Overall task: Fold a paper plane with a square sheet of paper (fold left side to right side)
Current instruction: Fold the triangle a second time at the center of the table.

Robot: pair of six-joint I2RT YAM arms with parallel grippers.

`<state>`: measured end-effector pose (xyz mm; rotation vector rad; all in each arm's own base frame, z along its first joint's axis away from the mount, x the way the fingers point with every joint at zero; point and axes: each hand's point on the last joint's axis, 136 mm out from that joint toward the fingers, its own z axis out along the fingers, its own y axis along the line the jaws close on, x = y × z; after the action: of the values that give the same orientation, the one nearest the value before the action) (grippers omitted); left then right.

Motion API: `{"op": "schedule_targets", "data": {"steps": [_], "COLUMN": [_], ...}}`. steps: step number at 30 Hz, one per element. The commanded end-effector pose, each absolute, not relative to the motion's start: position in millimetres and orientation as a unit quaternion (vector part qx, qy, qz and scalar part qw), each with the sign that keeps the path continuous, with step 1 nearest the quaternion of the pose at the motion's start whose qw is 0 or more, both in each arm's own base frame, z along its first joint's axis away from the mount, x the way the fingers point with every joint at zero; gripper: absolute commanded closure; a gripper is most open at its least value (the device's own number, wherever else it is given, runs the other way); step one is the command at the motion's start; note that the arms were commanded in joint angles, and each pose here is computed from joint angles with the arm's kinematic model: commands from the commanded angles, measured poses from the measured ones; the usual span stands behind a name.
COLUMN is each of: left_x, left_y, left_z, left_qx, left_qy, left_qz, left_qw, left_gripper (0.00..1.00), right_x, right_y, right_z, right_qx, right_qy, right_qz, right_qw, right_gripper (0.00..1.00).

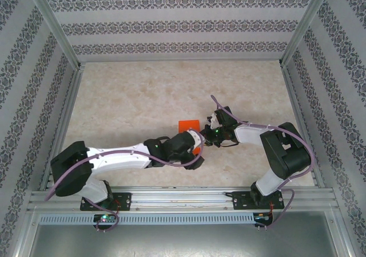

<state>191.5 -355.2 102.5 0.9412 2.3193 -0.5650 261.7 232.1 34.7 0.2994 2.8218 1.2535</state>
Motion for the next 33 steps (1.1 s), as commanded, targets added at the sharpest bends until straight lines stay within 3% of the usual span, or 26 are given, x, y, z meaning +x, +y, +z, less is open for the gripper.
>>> {"op": "schedule_targets", "data": {"steps": [1,8,17,30,33], "left_x": [197,212,223,221,220], "left_y": [-352,-352,-347,-349,-350], "left_z": [92,65,49,53,56], "left_qx": [0.375,0.402,0.411,0.407,0.402], "left_qy": [0.869,0.870,0.869,0.870,0.872], "left_qz": [-0.137,-0.044,0.015,-0.001,-0.011], "left_qw": [0.292,0.282,0.275,0.279,0.280], "left_gripper": [0.31,0.27,0.30,0.77,0.87], "right_x": [267,267,268,271,275], "right_y": [235,235,236,236,236], "right_z": [46,46,47,48,53], "right_qx": [0.097,0.097,0.096,0.095,0.092], "right_qy": [0.905,0.905,0.905,0.906,0.905], "right_qz": [0.414,0.413,0.413,0.412,0.414], "right_qw": [0.023,0.023,0.024,0.029,0.038], "right_gripper": [1.00,1.00,1.00,1.00,0.96]}}
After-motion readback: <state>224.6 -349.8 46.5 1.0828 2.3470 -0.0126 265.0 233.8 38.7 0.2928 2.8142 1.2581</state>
